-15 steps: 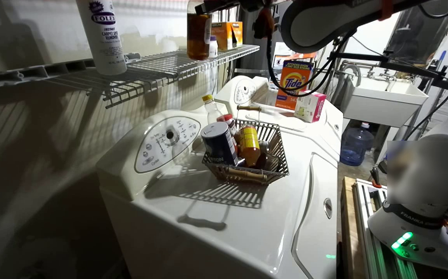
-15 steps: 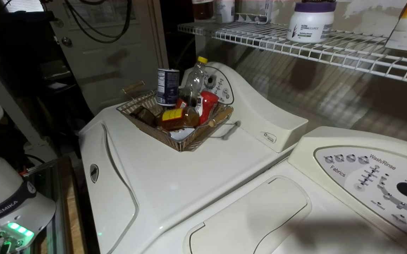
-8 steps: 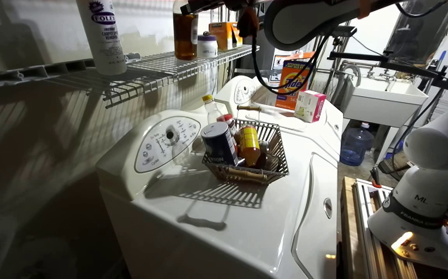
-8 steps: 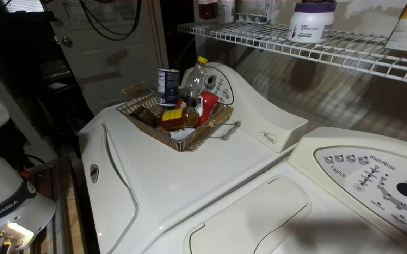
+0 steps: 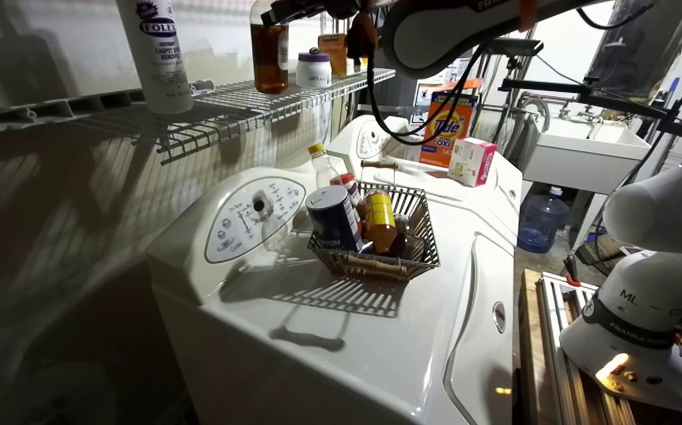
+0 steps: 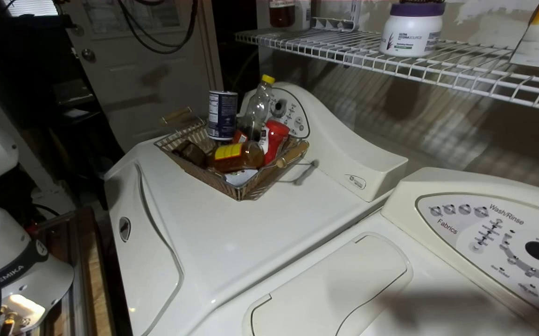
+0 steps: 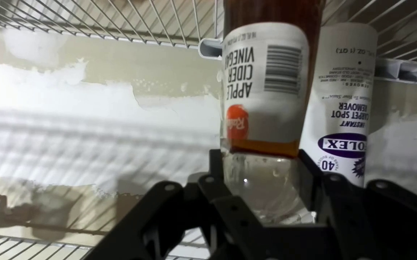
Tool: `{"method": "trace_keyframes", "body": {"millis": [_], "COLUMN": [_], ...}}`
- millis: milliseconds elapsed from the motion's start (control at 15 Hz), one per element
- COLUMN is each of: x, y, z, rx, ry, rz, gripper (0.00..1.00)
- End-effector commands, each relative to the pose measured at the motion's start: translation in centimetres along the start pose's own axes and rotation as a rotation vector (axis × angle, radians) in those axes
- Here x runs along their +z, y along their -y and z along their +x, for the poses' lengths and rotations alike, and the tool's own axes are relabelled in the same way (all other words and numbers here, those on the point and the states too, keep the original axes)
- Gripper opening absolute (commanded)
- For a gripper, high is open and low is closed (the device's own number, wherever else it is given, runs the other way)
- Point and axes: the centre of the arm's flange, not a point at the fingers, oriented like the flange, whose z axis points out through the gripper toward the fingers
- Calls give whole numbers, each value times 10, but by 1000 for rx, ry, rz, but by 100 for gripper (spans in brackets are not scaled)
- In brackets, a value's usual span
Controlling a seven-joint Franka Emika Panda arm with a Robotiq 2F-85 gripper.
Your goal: Pick up the bottle and place it on the shelf
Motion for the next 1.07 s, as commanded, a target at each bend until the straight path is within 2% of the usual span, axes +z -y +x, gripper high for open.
{"method": "trace_keyframes", "body": {"millis": [0, 1000], "x": [43, 84], "y": [14, 28], "z": [20, 16], "rx": [19, 45], "ry": [-14, -1], "rz": [4, 1], "gripper": [25, 25]}}
